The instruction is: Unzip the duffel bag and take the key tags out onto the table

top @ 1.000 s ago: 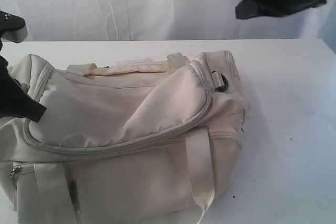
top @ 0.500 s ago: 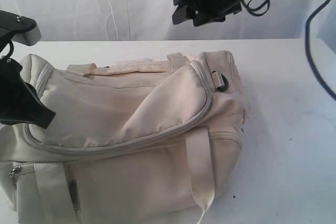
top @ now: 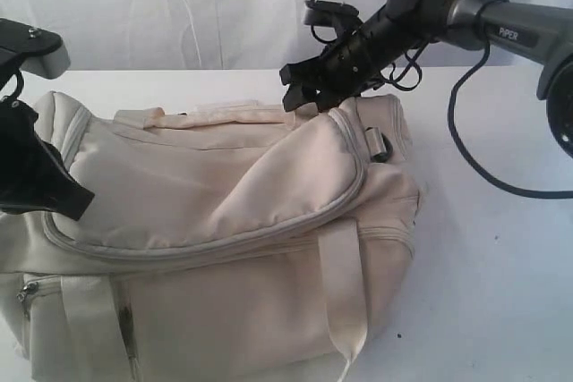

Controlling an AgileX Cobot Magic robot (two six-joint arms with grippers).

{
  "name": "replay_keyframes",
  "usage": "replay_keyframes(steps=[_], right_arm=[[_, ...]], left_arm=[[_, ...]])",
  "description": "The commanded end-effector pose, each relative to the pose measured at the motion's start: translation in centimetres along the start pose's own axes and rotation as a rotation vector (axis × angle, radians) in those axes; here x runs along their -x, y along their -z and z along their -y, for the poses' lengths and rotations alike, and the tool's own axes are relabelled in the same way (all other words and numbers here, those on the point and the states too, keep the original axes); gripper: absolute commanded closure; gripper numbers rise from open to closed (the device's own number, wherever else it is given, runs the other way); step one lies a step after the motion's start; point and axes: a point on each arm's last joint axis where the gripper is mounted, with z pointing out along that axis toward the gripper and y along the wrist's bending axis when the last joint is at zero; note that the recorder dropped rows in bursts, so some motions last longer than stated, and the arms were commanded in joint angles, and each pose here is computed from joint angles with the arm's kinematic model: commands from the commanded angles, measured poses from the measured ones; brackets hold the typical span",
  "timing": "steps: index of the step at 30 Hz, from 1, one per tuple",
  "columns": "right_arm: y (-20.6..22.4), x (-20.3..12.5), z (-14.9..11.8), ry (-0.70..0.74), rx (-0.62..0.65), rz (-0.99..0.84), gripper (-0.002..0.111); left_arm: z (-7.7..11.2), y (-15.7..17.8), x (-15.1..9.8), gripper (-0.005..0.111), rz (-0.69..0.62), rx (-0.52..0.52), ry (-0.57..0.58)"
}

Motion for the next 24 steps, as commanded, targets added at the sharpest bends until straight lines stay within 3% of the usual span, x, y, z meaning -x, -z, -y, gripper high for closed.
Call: replay_keyframes(steps=[1,4,14,24], right_arm=[[0.4,0.4,-0.2,0.01,0.004,0.015,0.083],[1.0,1.1,-0.5,0.008,0.003,0.042,0.108],[7.5,4.7,-3.6,0.061,0.012,0.22,0.108],[12.0,5.3,-6.1,0.108,0.044,0.243,0.108]], left_arm=[[0.2,-0.1,-0.3,0.107,-0.02,-0.019,-0.015],[0.2,-0.1,-0.3,0.107,-0.02,-0.023,-0.012],[0.3,-0.1,-0.3,0.107,-0.022,-0.024,-0.011],[0.2,-0.1,-0.3,0.107,-0.014,-0.023,-0.011]])
